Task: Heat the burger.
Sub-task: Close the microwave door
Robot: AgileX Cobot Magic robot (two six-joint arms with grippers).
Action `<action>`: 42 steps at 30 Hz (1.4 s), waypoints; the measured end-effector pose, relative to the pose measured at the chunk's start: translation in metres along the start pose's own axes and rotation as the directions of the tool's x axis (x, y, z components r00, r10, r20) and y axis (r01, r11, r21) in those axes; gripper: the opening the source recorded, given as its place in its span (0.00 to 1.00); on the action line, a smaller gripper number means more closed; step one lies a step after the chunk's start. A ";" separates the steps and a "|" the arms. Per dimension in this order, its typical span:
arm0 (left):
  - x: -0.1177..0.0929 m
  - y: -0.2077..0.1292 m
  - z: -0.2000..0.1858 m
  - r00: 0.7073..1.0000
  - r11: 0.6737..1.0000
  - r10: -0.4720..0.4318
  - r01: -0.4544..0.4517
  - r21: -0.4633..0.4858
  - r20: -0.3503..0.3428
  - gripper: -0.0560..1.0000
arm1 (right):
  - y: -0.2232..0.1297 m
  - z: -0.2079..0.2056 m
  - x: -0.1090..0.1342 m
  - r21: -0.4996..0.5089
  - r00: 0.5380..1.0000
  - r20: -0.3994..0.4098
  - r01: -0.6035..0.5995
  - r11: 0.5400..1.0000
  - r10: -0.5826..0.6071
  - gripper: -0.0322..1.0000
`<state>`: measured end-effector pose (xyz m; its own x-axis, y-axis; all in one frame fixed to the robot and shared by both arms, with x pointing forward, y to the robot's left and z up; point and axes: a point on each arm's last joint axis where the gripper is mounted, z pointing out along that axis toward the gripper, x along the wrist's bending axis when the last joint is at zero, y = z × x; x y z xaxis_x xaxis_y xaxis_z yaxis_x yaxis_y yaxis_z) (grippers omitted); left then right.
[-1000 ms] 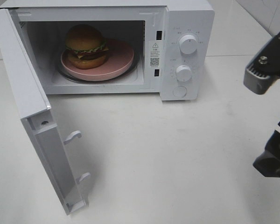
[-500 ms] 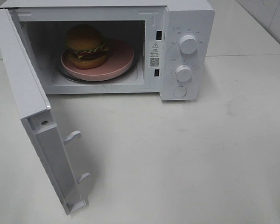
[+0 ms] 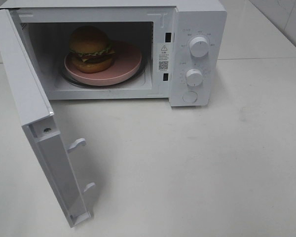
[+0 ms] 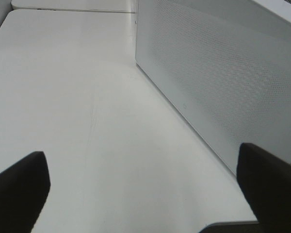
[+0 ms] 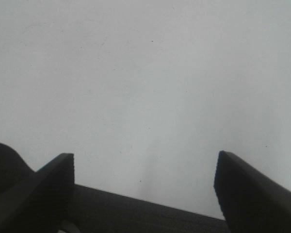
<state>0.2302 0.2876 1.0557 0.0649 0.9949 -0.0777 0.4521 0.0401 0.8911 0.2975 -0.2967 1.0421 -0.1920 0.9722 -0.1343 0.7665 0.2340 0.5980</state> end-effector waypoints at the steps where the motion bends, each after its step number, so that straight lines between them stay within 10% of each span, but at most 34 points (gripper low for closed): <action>1: 0.000 0.000 0.000 1.000 1.000 0.000 0.000 0.000 0.000 0.99 | -0.005 -0.003 -0.001 -0.026 0.999 0.015 -0.035 0.999 0.036 0.77; 21: 0.000 0.000 0.000 1.000 1.000 0.000 0.000 0.000 0.000 0.99 | -0.042 -0.041 -0.001 -0.340 0.973 0.067 -0.185 0.922 0.220 0.77; 42: 0.000 0.000 0.000 1.000 1.000 0.000 0.000 0.000 0.000 0.99 | -0.049 -0.045 0.001 -0.390 0.972 0.061 -0.187 0.902 0.227 0.77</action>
<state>0.2302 0.2876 1.0557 0.0649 0.9949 -0.0777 0.4521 0.0401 0.8911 0.2320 -0.3080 1.0487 0.0247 0.9988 -0.0425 0.4881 0.0250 0.8724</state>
